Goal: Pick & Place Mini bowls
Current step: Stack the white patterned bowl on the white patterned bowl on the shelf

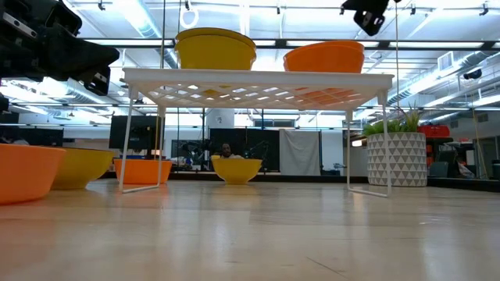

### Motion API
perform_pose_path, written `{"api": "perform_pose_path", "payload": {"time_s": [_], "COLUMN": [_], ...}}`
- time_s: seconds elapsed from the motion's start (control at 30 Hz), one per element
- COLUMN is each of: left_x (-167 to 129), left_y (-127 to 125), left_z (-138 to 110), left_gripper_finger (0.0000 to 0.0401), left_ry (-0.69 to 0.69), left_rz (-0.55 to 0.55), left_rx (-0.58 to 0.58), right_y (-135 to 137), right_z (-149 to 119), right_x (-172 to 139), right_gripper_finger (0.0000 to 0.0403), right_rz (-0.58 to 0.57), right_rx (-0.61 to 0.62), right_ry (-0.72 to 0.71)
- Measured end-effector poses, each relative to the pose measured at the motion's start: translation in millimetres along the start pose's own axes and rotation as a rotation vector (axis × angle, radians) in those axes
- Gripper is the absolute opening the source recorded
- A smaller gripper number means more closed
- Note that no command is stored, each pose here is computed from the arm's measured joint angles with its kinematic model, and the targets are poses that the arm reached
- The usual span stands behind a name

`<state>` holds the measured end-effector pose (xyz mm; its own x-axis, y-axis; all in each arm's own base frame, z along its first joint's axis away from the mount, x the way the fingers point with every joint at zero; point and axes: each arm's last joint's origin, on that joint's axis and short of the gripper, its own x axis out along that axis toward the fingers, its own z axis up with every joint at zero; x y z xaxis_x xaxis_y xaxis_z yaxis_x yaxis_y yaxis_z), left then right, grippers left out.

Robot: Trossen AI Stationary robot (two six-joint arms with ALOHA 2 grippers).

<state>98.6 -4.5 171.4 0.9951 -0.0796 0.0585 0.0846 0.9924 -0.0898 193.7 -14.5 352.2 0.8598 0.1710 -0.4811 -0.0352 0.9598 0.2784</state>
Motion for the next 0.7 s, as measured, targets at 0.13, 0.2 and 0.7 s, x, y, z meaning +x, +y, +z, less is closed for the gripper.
{"api": "perform_pose_path", "payload": {"time_s": [0.13, 0.2, 0.7], "left_x": [0, 0, 0], "left_y": [0, 0, 0], "left_z": [0, 0, 0], "left_gripper_finger": [0.0023, 0.0023, 0.0023], "left_ry": [0.000, -0.001, -0.001], "left_rz": [0.000, 0.000, 0.001], "left_rx": [0.000, 0.000, 0.000], "right_y": [5, 6, 0], "right_z": [-14, -24, -91], "right_x": [-12, -17, -28], "right_gripper_finger": [0.0038, 0.0015, 0.0001], "right_rz": [0.024, 0.037, -0.010], "right_rx": [-0.136, -0.189, -0.293], "right_ry": [-0.020, -0.021, -0.132]}}
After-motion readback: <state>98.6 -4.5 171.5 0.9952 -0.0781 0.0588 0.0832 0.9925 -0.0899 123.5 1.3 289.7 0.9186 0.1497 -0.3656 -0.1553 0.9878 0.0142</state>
